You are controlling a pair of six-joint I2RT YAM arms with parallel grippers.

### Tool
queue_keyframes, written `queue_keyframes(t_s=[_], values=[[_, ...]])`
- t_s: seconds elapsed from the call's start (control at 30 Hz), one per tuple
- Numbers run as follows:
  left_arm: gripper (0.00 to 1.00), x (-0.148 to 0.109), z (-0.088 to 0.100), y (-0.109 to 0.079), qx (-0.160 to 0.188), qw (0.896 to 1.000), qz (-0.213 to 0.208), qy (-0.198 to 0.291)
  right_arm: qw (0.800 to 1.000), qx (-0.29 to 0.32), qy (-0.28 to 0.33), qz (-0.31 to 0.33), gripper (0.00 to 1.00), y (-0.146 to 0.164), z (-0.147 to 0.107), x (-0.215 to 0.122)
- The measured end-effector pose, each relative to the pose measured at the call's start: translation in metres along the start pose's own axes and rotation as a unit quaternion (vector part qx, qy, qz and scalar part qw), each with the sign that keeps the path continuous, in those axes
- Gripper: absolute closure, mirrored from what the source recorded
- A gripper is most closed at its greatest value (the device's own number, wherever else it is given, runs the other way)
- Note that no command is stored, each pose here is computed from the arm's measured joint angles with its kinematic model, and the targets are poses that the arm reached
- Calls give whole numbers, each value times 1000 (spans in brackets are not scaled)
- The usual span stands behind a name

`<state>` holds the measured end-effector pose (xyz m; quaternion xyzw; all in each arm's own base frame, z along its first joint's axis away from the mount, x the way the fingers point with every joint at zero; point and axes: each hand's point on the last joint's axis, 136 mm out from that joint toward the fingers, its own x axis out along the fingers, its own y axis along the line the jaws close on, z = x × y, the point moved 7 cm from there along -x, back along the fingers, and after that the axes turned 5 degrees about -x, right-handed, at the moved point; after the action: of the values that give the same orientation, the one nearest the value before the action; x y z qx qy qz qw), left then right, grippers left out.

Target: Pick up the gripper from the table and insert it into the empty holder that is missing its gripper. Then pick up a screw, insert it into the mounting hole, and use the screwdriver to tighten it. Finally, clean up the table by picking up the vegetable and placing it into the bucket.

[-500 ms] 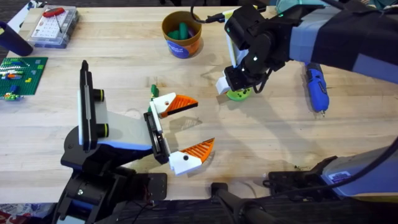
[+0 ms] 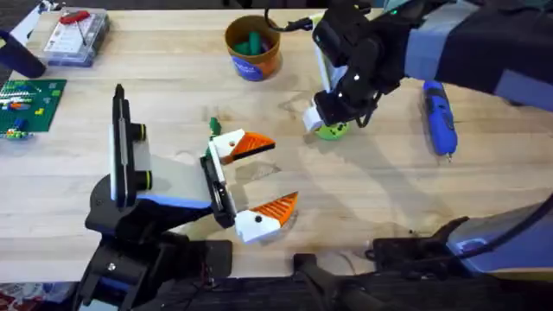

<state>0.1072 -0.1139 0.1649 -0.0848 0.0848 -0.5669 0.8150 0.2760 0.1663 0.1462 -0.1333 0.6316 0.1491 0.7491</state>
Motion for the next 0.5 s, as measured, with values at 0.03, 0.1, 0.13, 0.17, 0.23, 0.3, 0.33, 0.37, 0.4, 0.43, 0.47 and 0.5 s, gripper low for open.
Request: queue_keyframes(t_s=[0.03, 0.1, 0.13, 0.17, 0.23, 0.3, 0.33, 0.37, 0.4, 0.43, 0.47, 0.5], values=[[10, 0, 0, 0, 0, 1000, 0, 0, 1000, -1, 3, -5, 402, -1, -1, -2], [10, 0, 0, 0, 0, 1000, 0, 0, 1000, -2, 8, -15, 402, -4, -4, -6], [10, 0, 0, 0, 0, 1000, 0, 0, 1000, -2, 10, -20, 402, -5, -6, -9], [10, 0, 0, 0, 0, 1000, 0, 0, 1000, -3, 10, -24, 402, -7, -7, -11], [10, 0, 0, 0, 0, 1000, 0, 0, 1000, -2, 9, -28, 402, -9, -9, -15], [10, 0, 0, 0, 0, 1000, 0, 0, 999, -1, 7, -33, 402, -11, -10, -19], [10, 0, 0, 0, 0, 1000, 0, 0, 999, 0, 8, -34, 402, -12, -11, -19], [10, 0, 0, 0, 0, 1000, 0, 0, 999, 0, 9, -35, 402, -13, -11, -20], [10, 0, 0, 0, 0, 1000, 0, 0, 999, 1, 10, -36, 402, -13, -12, -20], [10, 0, 0, 0, 0, 1000, 0, 0, 999, 2, 10, -36, 402, -14, -11, -20], [10, 0, 0, 0, 0, 1000, 0, 0, 999, 2, 9, -37, 402, -15, -11, -20], [10, 0, 0, 0, 0, 1000, 0, 0, 999, 3, 9, -37, 402, -16, -11, -20]])
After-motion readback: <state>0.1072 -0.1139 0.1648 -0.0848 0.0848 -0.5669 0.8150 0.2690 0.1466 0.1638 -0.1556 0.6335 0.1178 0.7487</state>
